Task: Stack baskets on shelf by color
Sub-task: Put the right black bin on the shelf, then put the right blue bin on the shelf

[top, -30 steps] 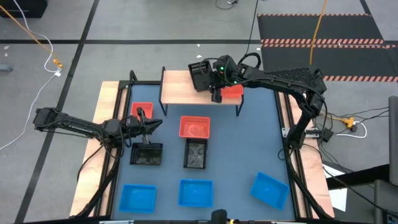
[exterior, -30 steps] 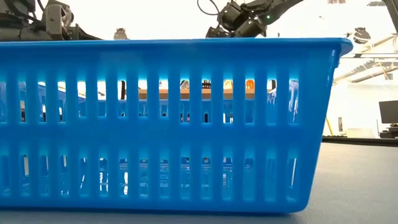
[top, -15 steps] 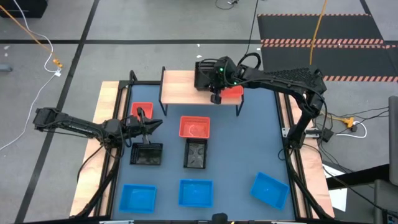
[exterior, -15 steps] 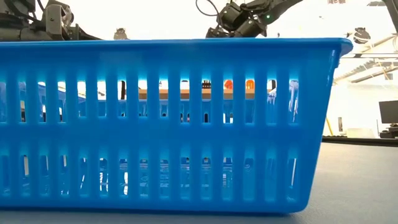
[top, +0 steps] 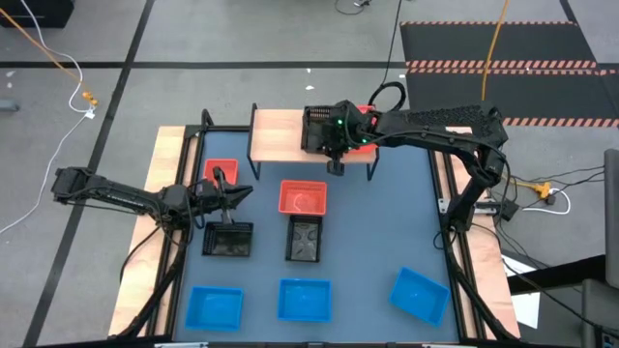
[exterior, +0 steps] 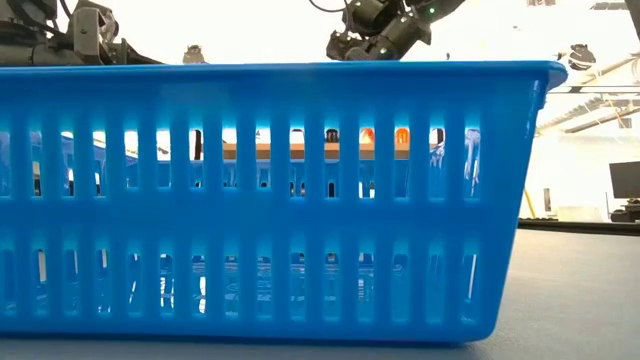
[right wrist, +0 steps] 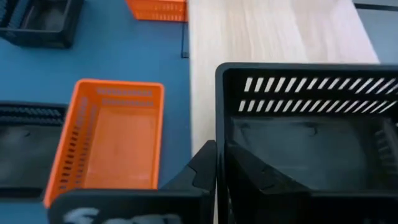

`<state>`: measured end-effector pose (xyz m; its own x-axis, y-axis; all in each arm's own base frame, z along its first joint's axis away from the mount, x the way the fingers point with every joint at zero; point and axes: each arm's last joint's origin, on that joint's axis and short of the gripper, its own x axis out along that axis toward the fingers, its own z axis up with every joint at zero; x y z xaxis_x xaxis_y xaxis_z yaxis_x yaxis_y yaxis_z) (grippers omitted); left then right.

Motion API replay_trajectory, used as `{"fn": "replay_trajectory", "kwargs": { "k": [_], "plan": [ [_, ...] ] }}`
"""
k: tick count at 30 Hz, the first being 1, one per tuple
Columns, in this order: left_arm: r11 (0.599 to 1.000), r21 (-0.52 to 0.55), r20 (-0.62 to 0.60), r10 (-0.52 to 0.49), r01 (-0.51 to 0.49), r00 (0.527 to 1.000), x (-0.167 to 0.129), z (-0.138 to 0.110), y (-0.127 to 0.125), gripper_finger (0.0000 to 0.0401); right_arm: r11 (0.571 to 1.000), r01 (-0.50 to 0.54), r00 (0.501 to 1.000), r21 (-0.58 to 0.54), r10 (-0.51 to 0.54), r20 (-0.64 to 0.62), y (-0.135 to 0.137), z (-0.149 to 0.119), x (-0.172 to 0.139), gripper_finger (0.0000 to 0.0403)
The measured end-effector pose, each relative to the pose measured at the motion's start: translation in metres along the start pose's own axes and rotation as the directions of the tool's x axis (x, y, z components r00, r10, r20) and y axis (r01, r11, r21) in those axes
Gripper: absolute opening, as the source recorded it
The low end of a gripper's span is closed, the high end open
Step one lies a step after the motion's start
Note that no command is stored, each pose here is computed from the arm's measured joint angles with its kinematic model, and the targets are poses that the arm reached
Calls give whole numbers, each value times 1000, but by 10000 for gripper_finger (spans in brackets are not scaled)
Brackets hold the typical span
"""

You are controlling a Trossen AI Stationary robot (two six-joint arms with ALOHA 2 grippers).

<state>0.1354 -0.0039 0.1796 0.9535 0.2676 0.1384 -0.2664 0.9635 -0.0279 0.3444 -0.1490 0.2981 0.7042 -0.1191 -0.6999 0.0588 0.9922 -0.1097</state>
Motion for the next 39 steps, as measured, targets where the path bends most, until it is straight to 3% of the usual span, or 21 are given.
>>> {"fn": "replay_trajectory", "kwargs": {
  "k": [8, 24, 28, 35, 39],
  "plan": [
    [1000, -3, -3, -1, 1, 1000, 0, 0, 0, 31, 1000, 19, 999, 0, -19, 36, -3, 3, -18, 22],
    [1000, -8, -3, -1, 1, 1000, 0, 0, 0, 31, 999, 28, 998, -26, -26, 52, -4, 4, -17, 26],
    [1000, -6, -3, -1, 1, 1000, 0, 0, 0, 31, 999, 29, 998, -27, -27, 52, -4, 1, -13, 54],
    [1000, -6, -3, -1, 1, 1000, 0, 0, 0, 31, 999, 43, 997, -22, -41, 64, -5, -6, -7, 140],
    [1000, -5, -3, -1, 1, 1000, 0, 0, 0, 31, 997, 58, 993, -53, -52, 110, -3, -1, -17, 177]
  ]
}}
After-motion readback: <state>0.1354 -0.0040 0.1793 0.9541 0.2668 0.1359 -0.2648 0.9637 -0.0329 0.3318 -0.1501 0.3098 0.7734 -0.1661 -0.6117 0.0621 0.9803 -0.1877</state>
